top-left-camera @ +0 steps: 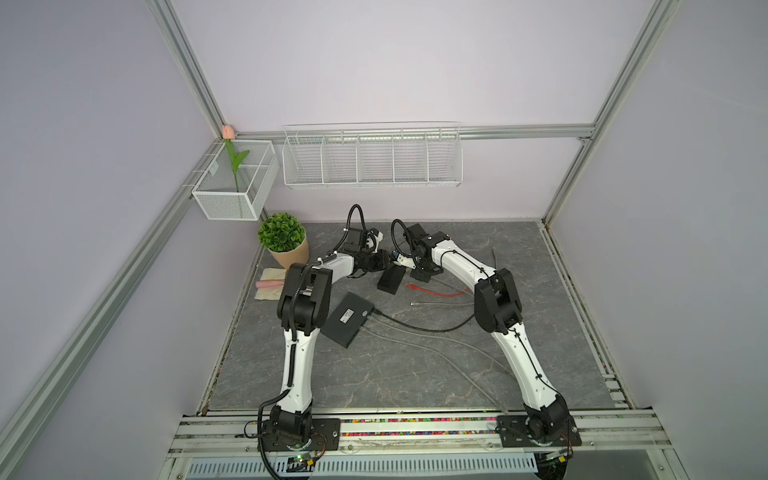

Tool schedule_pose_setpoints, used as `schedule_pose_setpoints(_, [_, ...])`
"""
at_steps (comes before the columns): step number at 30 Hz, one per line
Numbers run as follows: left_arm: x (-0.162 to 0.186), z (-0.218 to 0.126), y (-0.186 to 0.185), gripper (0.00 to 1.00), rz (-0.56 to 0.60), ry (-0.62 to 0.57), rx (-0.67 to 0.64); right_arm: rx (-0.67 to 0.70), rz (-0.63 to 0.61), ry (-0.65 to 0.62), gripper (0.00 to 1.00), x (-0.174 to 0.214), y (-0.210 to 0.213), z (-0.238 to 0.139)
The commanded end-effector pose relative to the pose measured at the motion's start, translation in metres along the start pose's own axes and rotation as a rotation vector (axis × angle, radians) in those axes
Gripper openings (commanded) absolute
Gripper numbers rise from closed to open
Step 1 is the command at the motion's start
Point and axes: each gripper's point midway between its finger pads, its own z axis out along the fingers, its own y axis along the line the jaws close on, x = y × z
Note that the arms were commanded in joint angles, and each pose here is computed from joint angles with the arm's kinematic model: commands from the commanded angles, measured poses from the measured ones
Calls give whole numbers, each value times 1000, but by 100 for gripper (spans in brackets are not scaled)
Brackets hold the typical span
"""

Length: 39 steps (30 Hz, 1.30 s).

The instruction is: Insert the plug into the switch port

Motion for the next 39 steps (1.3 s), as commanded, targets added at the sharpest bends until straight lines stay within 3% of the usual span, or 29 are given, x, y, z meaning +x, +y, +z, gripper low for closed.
schedule_pose_setpoints(1, [-2, 1, -11, 41, 31, 3, 33, 36, 15, -33, 7, -3, -11, -23])
schedule_pose_setpoints(24, [-2, -2, -6, 43, 21, -4, 21, 5, 24, -90, 7, -7, 0, -41])
schedule_pose_setpoints(39, [-2, -3, -6, 40, 15, -7, 18, -28, 17, -60, 7, -6, 9, -28])
